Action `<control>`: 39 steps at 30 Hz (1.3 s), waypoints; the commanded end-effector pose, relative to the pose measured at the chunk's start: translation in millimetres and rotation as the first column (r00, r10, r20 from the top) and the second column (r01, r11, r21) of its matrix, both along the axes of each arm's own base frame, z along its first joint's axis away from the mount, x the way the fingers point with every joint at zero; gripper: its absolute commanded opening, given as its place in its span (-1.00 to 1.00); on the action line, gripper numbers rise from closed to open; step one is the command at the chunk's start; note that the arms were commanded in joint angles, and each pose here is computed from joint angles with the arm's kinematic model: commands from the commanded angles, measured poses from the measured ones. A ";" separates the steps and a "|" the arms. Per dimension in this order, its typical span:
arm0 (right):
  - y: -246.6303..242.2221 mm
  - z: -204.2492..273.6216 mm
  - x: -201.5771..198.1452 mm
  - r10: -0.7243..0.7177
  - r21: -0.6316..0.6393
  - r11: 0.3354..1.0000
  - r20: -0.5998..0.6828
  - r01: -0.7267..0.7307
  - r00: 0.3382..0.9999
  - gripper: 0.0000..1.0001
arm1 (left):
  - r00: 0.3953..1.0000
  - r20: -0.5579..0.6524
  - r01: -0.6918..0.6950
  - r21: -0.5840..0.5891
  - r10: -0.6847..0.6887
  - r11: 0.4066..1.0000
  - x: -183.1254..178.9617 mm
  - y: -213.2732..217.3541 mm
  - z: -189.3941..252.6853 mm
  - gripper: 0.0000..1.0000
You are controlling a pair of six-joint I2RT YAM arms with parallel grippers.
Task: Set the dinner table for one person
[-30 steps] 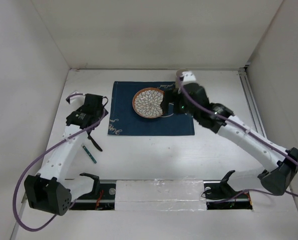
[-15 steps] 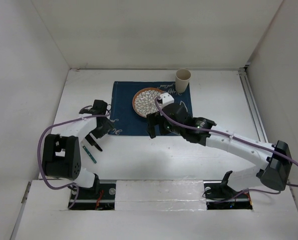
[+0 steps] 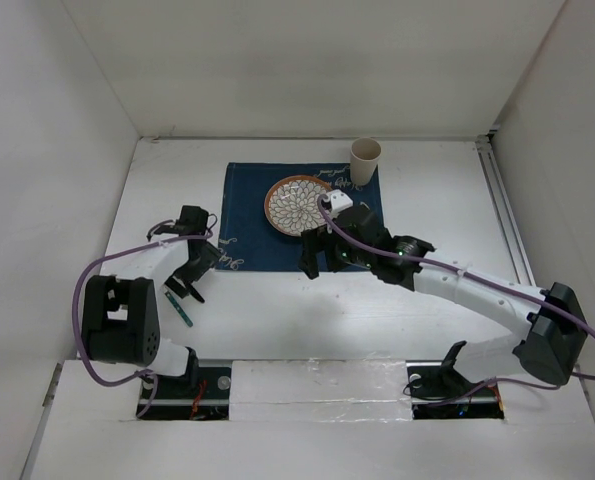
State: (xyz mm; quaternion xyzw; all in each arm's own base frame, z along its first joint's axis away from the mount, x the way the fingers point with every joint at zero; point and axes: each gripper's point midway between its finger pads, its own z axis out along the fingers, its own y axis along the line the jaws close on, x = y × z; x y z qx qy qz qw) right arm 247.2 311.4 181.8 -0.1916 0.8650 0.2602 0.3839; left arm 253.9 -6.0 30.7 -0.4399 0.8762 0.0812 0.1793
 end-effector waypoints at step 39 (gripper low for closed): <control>13.7 19.7 11.8 0.022 0.088 0.996 0.061 -0.027 0.998 1.00 | 0.998 -0.066 0.020 -0.051 -0.023 0.999 17.2 16.1 -62.3 -1.00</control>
